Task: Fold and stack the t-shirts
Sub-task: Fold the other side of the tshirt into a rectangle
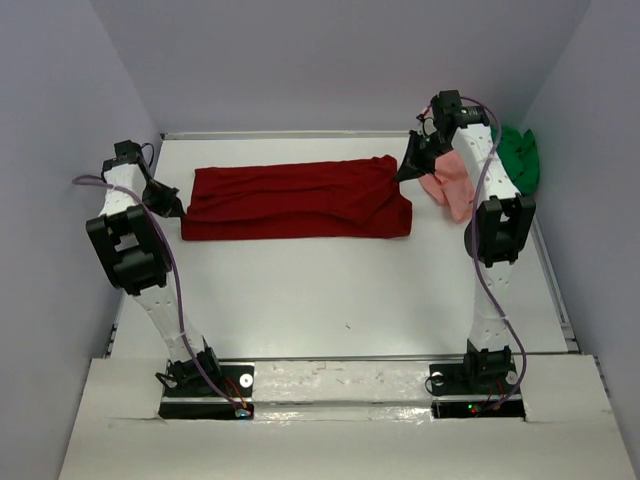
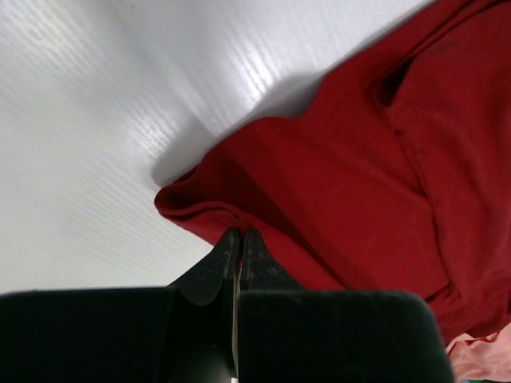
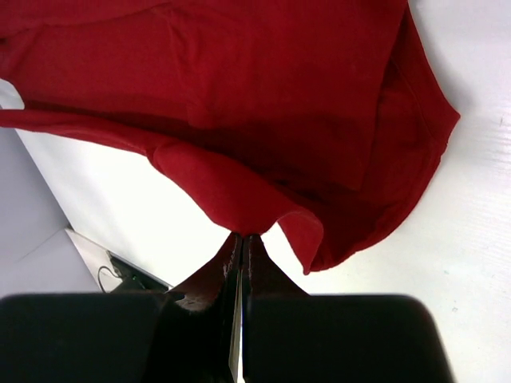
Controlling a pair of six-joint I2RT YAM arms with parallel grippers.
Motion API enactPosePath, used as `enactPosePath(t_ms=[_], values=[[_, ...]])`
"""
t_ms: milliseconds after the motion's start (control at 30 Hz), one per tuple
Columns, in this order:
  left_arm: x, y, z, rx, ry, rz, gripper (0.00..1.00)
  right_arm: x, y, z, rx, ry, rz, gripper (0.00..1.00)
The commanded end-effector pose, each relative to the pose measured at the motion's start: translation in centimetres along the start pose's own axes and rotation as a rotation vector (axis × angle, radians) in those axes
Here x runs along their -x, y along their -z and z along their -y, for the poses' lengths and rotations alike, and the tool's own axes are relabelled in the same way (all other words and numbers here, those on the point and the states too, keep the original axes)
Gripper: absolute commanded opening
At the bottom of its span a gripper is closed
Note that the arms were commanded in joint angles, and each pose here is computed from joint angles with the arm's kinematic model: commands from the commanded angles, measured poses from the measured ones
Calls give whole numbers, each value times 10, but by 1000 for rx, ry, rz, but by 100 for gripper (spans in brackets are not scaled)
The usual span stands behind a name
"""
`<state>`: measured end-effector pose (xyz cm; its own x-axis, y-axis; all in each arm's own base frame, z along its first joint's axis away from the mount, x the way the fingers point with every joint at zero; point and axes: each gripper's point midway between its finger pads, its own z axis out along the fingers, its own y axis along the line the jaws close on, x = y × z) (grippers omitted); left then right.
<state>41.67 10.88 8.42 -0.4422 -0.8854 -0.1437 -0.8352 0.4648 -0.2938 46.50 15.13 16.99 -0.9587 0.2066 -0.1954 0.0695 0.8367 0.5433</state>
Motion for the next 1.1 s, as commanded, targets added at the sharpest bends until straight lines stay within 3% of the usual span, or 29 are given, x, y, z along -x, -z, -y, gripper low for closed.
enactPosePath(t_ms=[0, 1067], values=[[11, 12, 15, -16, -37, 33, 0, 14, 8, -11, 41, 16, 46, 0], [26, -15, 50, -5, -45, 19, 0, 80, -10, 2, 173, 13, 198, 0]])
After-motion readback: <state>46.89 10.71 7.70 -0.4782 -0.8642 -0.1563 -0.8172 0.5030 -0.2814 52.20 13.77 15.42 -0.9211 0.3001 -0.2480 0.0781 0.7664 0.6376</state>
